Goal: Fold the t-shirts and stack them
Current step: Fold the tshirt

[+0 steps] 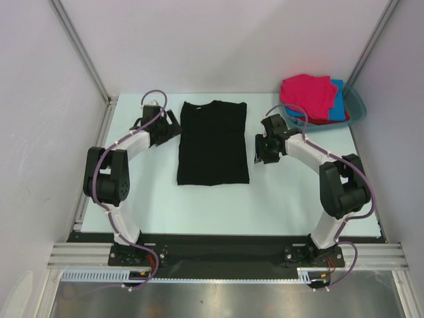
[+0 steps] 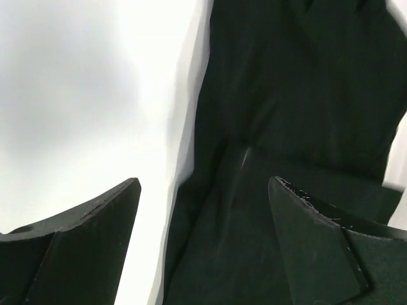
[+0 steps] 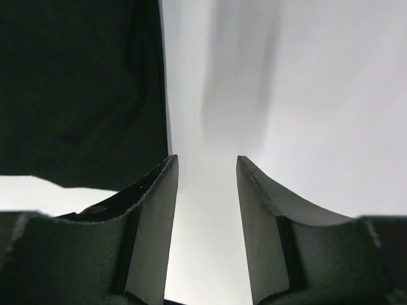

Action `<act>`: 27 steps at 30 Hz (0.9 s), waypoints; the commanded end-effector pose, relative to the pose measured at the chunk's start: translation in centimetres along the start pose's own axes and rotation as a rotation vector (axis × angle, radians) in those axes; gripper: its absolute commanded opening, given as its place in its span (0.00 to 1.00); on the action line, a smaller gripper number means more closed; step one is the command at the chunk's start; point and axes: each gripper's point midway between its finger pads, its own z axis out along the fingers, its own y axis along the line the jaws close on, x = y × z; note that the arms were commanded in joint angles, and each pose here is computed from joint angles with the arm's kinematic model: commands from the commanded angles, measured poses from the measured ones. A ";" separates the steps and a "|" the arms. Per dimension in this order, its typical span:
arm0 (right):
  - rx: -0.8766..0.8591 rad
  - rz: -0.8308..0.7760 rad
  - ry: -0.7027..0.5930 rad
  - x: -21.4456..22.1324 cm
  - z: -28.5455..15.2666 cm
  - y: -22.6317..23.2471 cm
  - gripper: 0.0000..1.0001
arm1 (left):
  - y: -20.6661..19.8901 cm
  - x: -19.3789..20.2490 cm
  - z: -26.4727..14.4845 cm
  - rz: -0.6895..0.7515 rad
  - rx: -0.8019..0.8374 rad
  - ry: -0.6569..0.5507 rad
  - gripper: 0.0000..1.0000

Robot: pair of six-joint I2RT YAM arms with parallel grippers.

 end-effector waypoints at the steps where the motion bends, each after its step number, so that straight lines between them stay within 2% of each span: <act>1: -0.080 0.049 -0.054 -0.9 -1.5 0.8 0.48 | -1.5 2.5 -2.2 -0.048 0.106 0.031 0.88; 10: -0.300 0.097 0.017 2.0 -1.2 3.5 0.53 | 1.0 9.8 -5.6 -0.069 0.125 0.128 0.89; 15: -0.446 0.154 0.072 3.8 -0.8 5.0 0.56 | 0.8 11.6 -7.5 -0.088 0.188 0.129 0.89; 27: -0.504 0.230 0.142 7.0 0.6 5.1 0.56 | 1.9 18.1 -8.9 -0.112 0.219 0.231 0.90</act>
